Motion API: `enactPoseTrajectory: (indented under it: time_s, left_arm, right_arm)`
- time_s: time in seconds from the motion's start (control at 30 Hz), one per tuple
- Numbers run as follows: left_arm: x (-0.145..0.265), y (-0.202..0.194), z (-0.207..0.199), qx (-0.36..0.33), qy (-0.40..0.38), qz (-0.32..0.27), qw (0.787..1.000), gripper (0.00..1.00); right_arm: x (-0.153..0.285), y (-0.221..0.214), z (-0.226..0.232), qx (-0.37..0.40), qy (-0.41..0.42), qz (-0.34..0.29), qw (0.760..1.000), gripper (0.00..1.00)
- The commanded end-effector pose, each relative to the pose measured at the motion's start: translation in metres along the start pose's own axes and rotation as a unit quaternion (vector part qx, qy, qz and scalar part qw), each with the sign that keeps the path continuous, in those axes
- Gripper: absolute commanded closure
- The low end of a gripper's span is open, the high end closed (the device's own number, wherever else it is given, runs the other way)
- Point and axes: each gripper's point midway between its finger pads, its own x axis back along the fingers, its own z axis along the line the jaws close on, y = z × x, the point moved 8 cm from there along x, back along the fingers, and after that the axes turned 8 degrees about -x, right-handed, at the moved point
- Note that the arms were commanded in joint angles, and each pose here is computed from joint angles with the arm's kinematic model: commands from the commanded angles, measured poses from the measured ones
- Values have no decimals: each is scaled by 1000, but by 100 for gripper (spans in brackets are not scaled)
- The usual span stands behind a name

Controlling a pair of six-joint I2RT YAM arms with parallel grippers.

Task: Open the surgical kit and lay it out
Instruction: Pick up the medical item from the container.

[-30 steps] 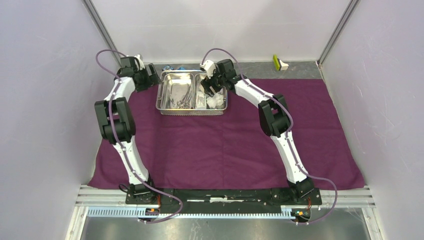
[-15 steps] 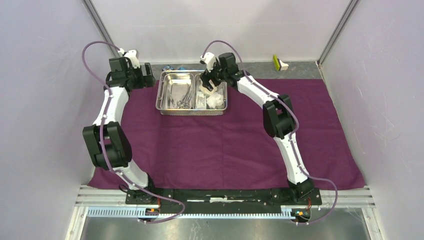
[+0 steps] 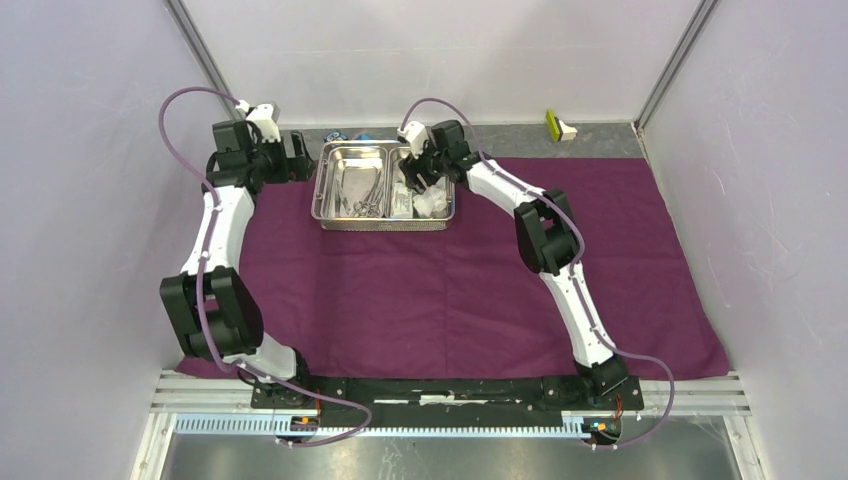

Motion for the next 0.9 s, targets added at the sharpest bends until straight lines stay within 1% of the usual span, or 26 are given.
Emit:
enactPoseTrajectory:
  time_s: [0.0,0.1,0.2,0.27,0.43,0.5,0.57,0.63,0.8,0.87]
  left_arm:
    - [14,11,-7,-31,-19,-32,999,0]
    - [15,10,-10,-30,-28,-33,999,0]
    - [15,9,-11,-30,-31,-32,999,0]
    - [15,8,-11,-30,-32,-31,999,0]
    - [18,9,-11,-36,-30,-34,998,0]
    - [21,11,-11,-43,-24,-35,998,0]
    - [24,14,-10,-49,-21,-35,998,0]
    - [27,16,-11,-51,-22,-36,998,0]
    - [31,21,-15,-46,-27,-45,998,0]
    - [33,23,-17,-48,-30,-49,997,1]
  right_arm:
    - [-6,10,0,7,-5,-23,1000,30]
    - [-8,6,-1,5,-9,-18,1000,36]
    - [-6,7,0,4,-9,-18,1000,44]
    - [-5,9,0,2,-8,-19,1000,51]
    - [0,15,1,-2,-11,-25,1000,71]
    - [2,17,1,-4,-14,-26,1000,84]
    - [6,22,1,-5,-16,-31,999,94]
    - [12,32,1,-4,-20,-41,999,100]
    - [40,72,4,4,-39,-72,997,100]
    - [57,91,7,13,-42,-87,995,100]
